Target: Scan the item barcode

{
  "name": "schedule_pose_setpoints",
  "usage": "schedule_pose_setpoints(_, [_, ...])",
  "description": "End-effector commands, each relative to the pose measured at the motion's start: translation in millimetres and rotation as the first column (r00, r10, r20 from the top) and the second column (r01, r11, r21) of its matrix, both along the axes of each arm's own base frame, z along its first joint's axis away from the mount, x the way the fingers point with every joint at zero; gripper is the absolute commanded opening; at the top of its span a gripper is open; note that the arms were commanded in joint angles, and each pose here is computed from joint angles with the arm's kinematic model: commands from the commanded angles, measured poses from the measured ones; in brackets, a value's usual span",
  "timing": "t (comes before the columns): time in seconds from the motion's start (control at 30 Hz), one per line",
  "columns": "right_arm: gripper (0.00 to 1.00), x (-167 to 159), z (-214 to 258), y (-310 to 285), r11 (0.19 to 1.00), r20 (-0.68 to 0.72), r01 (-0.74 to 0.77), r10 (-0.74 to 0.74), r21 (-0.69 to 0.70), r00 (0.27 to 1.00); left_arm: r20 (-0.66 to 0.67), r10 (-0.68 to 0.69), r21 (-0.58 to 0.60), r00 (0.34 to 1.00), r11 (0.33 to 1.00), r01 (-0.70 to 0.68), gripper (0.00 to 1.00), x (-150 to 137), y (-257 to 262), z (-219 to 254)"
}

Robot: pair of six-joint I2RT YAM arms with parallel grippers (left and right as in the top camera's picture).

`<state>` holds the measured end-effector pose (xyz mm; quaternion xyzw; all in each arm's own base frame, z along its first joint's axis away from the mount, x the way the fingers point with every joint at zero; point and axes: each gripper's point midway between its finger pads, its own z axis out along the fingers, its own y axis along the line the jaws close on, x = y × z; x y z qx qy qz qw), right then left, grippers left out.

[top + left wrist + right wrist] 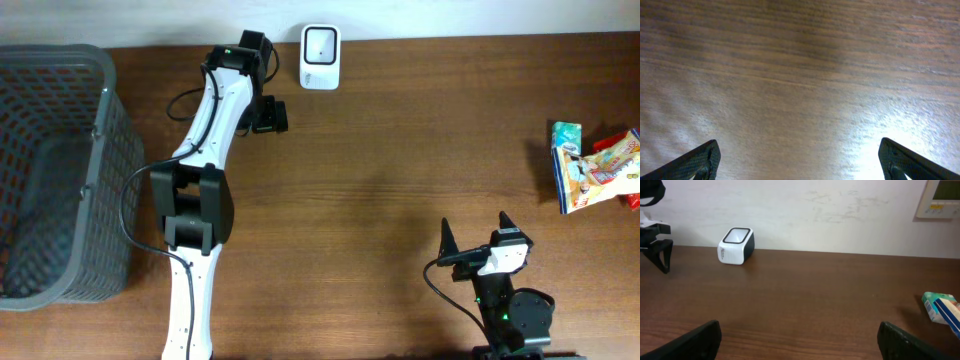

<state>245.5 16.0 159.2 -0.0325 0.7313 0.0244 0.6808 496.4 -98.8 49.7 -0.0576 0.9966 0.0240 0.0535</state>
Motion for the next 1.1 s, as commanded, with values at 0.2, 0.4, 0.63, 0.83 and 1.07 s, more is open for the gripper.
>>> schedule_pose_setpoints(0.2, [0.99,-0.2,-2.3,3.0,1.000,-0.001,-0.015,0.015,-0.006,1.000,0.490,-0.076,0.044,0.868,0.997,0.062,0.99,-30.7,-32.9,230.5])
schedule_pose_setpoints(0.4, [0.99,-0.2,-2.3,3.0,1.000,-0.001,-0.015,0.015,-0.006,1.000,0.616,-0.068,0.012,0.785,0.997,0.077,0.99,-70.0,-29.0,199.9])
schedule_pose_setpoints(0.63, [0.98,-0.2,-2.3,3.0,1.000,-0.001,-0.015,0.015,-0.006,1.000,0.710,-0.030,0.016,0.704,1.000,0.026,0.99,-206.7,41.2,223.8])
schedule_pose_setpoints(0.83, [0.99,-0.2,-2.3,3.0,1.000,-0.001,-0.015,0.015,-0.006,1.000,0.852,-0.224,0.082,0.474,0.950,0.303,0.99,-215.0,19.0,192.2])
schedule_pose_setpoints(1.07, [0.99,-0.2,-2.3,3.0,1.000,-0.001,-0.015,0.015,-0.006,1.000,0.981,-0.079,0.048,0.178,0.984,0.173,0.99,-243.6,79.2,157.5])
